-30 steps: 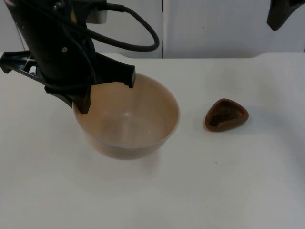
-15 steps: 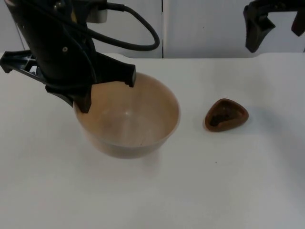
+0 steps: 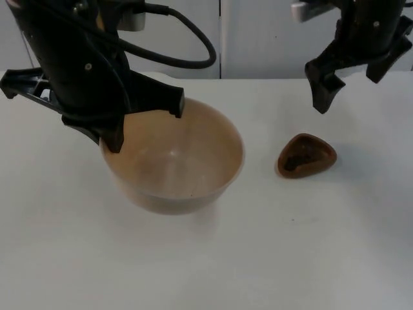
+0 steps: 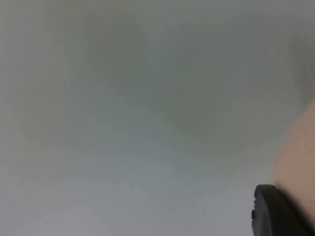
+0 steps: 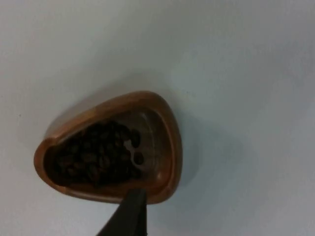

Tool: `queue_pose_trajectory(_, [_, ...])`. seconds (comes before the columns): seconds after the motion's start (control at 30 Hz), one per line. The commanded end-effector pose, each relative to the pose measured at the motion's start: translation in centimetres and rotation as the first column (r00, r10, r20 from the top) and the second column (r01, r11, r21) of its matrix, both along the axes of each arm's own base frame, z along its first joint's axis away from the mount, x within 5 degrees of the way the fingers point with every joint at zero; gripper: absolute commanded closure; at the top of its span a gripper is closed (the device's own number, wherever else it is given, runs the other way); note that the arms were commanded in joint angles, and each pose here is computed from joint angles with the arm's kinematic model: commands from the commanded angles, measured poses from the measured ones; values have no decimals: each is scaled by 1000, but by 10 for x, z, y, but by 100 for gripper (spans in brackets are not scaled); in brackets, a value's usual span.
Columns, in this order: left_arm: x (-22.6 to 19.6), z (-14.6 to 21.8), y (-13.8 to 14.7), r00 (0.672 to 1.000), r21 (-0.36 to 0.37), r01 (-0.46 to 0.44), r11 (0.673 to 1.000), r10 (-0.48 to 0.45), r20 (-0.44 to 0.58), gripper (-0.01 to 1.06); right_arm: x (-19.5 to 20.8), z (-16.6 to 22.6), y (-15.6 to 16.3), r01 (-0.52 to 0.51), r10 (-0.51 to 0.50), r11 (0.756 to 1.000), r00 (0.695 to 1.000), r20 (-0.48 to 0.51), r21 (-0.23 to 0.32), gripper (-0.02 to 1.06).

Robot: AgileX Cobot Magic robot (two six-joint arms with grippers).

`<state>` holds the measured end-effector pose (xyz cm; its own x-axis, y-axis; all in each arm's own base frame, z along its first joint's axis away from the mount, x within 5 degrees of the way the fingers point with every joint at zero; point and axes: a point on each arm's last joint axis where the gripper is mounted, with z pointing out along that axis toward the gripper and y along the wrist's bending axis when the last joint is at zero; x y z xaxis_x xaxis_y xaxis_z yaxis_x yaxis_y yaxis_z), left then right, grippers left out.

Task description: Pick up the bowl with the left hand and pour the coffee beans from the cup into the bowl with the right hand.

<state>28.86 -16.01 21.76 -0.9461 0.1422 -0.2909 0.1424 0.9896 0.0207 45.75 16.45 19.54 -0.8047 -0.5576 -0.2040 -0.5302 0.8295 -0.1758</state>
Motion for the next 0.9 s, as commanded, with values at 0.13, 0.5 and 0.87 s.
queue_pose_trajectory(0.13, [0, 4, -2, 1000, -17, -6, 1000, 6, 15, 105, 4, -19, 1, -4, 4, 1000, 1000, -25, -13, 9])
queue_pose_trajectory(0.5, [0, 4, -2, 1000, -17, -6, 1000, 6, 15, 105, 16, -52, -13, 83, -75, 992, 994, -83, 97, 18])
queue_pose_trajectory(0.87, [1, 4, -2, 1000, -20, -5, 1000, 5, 19, 105, 14, -68, 2, 31, -27, 998, 997, -71, 56, 20])
